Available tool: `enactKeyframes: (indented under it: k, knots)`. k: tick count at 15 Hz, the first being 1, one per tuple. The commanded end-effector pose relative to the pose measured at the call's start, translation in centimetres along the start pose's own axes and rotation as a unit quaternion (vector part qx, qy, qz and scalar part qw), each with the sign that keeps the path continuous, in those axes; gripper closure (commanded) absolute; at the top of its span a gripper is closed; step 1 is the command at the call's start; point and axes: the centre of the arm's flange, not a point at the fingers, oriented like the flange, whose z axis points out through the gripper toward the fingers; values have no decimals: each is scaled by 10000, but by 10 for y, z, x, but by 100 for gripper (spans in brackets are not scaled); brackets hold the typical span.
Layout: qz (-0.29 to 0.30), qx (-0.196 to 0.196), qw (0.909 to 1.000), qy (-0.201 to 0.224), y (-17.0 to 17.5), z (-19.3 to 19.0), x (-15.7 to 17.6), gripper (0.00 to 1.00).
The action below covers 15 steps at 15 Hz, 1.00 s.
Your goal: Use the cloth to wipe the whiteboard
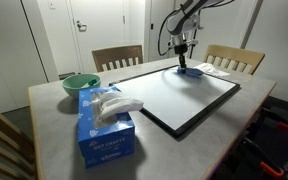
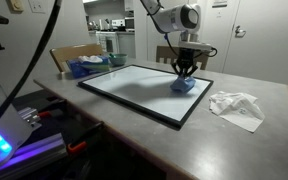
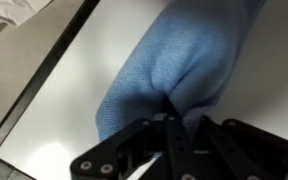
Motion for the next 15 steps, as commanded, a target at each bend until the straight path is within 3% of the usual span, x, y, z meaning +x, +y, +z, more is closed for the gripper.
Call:
enactKeyframes:
  k: [1, 6, 15]
  knots:
    - [14, -26, 9999, -159, 42, 51, -1, 98]
    - [125, 3, 9998, -151, 57, 54, -12, 98]
    - [445, 125, 9981, -396, 35, 62, -46, 98]
